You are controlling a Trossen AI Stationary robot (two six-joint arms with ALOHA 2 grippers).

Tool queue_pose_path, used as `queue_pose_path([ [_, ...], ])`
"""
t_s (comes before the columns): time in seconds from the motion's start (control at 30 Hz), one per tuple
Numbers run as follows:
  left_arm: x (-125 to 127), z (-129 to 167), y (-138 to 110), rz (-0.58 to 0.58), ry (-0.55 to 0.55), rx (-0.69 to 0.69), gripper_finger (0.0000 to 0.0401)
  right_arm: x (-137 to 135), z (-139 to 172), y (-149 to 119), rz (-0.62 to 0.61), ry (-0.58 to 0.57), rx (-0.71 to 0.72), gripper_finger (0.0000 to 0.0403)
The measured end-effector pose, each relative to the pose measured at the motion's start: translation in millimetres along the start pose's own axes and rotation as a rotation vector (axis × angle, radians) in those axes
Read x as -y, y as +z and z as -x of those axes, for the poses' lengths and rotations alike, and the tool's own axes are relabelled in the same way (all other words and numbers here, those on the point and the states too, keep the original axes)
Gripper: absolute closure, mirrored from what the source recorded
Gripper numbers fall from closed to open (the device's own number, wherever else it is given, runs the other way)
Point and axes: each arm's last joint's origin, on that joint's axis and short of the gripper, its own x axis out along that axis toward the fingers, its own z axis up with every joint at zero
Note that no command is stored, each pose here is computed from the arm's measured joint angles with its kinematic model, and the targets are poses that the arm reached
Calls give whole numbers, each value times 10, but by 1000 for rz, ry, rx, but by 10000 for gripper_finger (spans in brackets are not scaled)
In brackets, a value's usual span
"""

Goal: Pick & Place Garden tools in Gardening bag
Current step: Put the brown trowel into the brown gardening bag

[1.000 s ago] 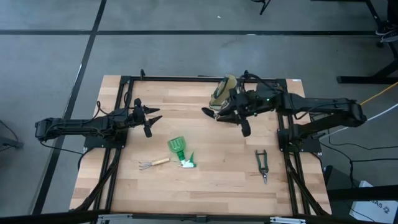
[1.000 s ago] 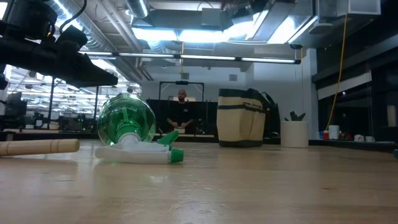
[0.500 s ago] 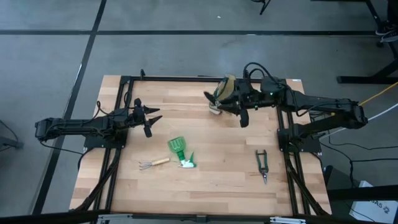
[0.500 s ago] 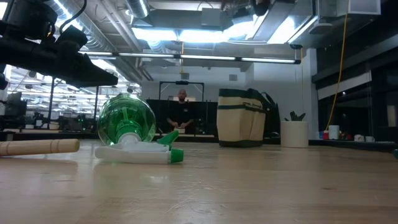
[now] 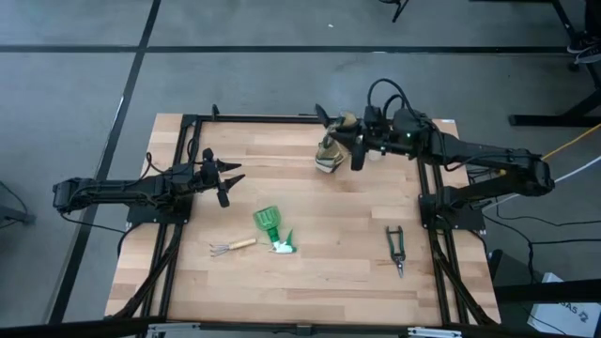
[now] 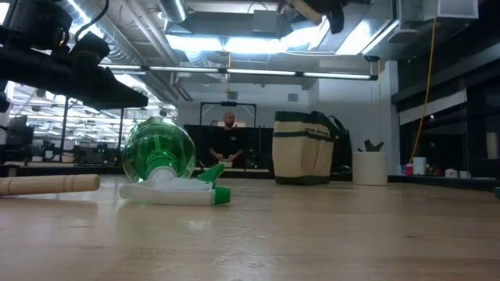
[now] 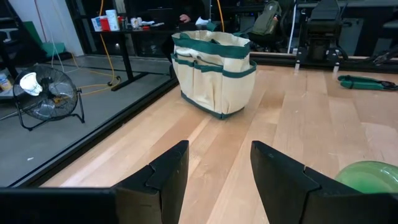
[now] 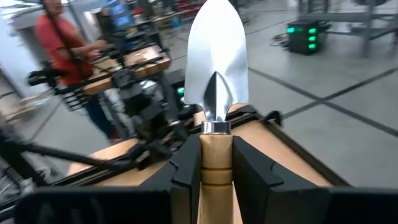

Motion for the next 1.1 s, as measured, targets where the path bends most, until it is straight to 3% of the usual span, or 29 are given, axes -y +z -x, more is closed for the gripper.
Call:
queue_pose_path([
  [0.23,0,0,0,0,0,0,232,140,-34,20,-53,-153,41,332],
  [0.73,0,0,1,0,0,0,232,426,-187,6,-24,-257,45,332],
  [1.1,0,0,0,0,0,0,232,606,-167,-59,161,-293,-86,332],
])
